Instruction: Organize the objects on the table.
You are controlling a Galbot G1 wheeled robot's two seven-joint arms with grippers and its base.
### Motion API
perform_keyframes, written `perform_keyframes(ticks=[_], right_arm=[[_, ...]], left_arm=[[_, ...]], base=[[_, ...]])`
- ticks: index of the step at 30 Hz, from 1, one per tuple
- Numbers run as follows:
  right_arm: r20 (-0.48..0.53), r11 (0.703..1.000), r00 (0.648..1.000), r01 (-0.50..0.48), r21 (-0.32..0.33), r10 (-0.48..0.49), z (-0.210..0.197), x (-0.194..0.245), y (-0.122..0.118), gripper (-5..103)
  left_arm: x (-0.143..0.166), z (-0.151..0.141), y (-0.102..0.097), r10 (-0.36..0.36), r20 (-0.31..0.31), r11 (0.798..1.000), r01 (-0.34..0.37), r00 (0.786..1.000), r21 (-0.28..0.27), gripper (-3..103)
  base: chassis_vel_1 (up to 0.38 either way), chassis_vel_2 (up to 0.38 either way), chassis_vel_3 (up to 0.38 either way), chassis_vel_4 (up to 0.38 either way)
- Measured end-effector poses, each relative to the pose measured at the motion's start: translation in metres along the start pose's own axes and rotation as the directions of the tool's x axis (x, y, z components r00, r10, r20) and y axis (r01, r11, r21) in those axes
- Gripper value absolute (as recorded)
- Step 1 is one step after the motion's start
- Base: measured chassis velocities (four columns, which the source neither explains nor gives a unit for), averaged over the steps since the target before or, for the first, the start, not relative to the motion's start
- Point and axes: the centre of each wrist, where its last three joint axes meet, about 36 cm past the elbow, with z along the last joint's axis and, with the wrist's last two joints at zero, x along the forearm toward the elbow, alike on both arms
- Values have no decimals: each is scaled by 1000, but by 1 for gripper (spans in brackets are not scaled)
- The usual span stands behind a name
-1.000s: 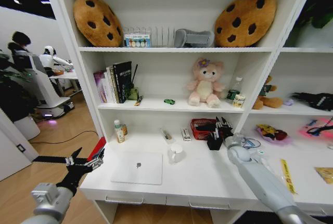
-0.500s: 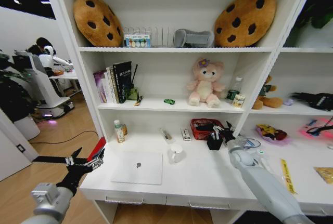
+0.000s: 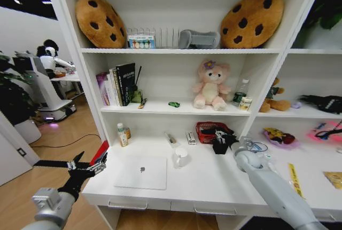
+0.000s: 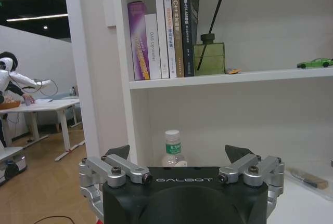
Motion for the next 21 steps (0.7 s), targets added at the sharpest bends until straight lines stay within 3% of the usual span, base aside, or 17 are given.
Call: perform_keyframes(ticks=[8, 12, 18, 21], right_arm=[[-24, 1000, 1000, 1, 4, -1, -37, 61, 43, 101], [-58, 1000, 998, -17, -3, 17, -32, 67, 49, 94], [-160, 996, 987, -19, -89, 5, -27, 77, 65, 78], [-192, 996, 981, -40, -78, 25, -19, 83, 65, 70]], left_arm=[[0, 0, 0, 0, 0, 1000, 0, 1000, 0, 100], [0, 0, 0, 0, 0, 1000, 0, 1000, 0, 100], [0, 0, 0, 0, 0, 1000, 0, 1000, 0, 100], [0, 0, 0, 0, 0, 1000, 0, 1000, 0, 100]], base=[[0, 0, 0, 0], [0, 0, 0, 0], [0, 0, 0, 0], [0, 0, 0, 0]])
